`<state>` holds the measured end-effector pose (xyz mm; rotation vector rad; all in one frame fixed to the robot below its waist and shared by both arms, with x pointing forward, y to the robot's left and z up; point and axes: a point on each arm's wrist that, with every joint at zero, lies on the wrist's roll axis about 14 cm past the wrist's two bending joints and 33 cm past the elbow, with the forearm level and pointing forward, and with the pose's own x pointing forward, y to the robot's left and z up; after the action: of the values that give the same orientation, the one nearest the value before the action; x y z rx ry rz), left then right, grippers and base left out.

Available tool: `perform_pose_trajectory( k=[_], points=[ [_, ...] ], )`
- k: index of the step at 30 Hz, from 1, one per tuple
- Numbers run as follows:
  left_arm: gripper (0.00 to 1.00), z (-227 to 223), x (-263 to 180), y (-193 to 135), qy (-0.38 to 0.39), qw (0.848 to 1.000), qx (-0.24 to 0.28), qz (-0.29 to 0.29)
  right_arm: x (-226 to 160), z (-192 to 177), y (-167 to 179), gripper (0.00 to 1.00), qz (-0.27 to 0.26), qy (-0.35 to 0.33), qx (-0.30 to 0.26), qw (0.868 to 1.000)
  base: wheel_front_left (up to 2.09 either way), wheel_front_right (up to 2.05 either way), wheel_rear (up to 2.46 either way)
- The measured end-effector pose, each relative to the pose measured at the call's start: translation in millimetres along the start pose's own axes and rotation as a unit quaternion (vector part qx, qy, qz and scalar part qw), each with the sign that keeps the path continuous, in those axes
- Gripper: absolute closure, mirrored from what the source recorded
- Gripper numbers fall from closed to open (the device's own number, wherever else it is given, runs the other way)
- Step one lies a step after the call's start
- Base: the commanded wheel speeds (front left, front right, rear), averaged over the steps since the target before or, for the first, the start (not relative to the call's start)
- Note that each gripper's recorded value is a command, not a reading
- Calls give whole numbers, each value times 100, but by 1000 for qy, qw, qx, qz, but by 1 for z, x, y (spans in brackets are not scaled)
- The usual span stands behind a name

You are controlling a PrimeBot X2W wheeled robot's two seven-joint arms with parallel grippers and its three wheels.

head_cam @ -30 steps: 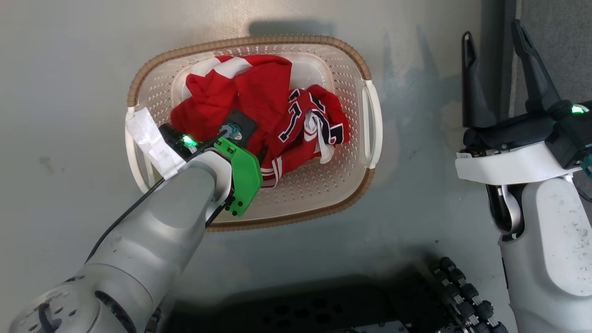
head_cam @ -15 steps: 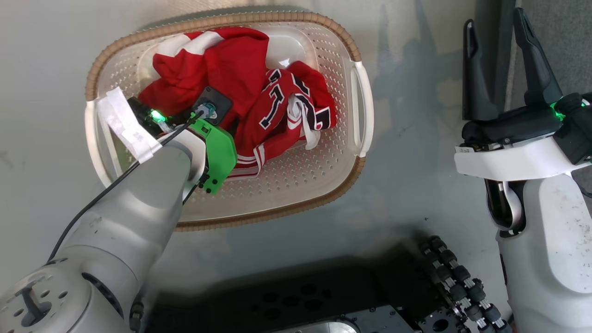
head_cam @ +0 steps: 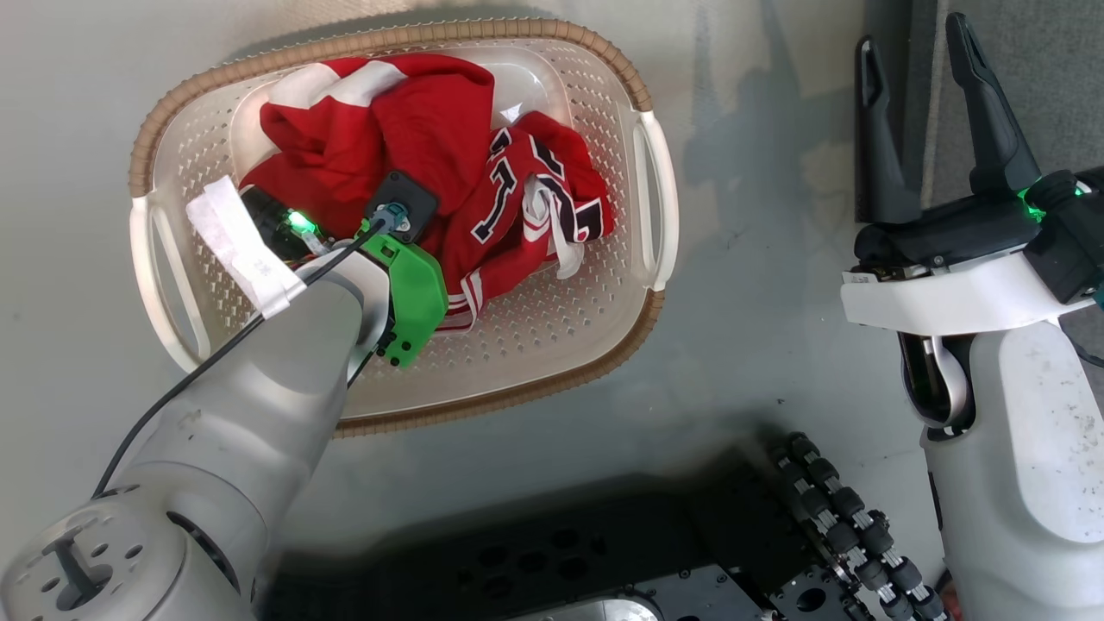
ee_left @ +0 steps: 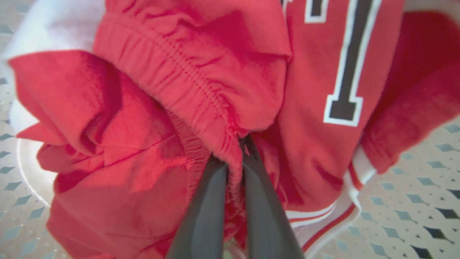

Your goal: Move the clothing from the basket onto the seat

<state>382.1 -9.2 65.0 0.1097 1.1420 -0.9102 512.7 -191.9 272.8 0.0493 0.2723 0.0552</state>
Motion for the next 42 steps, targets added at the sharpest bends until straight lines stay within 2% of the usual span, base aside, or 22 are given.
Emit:
perform_pose_trajectory(
  k=[9,17,22,26,34,42],
  points=[
    [100,21,-12,-2,-41,999,14,5,-4,14,2,0,1,-9,0,1000,0,0,0],
    [100,41,-38,-7,-77,996,5,33,-8,49,13,0,14,-42,6,999,0,0,0],
    [100,78,-63,-18,-142,989,-8,50,-21,72,18,0,19,-57,9,998,0,0,0],
    [100,81,-88,-33,-167,984,-22,61,-38,87,22,0,20,-64,11,998,0,0,0],
    [100,105,-149,-64,-244,966,-16,87,-78,123,35,0,30,-89,15,995,0,0,0],
    [100,129,-214,-90,-328,937,6,125,-124,152,49,0,44,-119,20,992,0,0,0]
  ],
)
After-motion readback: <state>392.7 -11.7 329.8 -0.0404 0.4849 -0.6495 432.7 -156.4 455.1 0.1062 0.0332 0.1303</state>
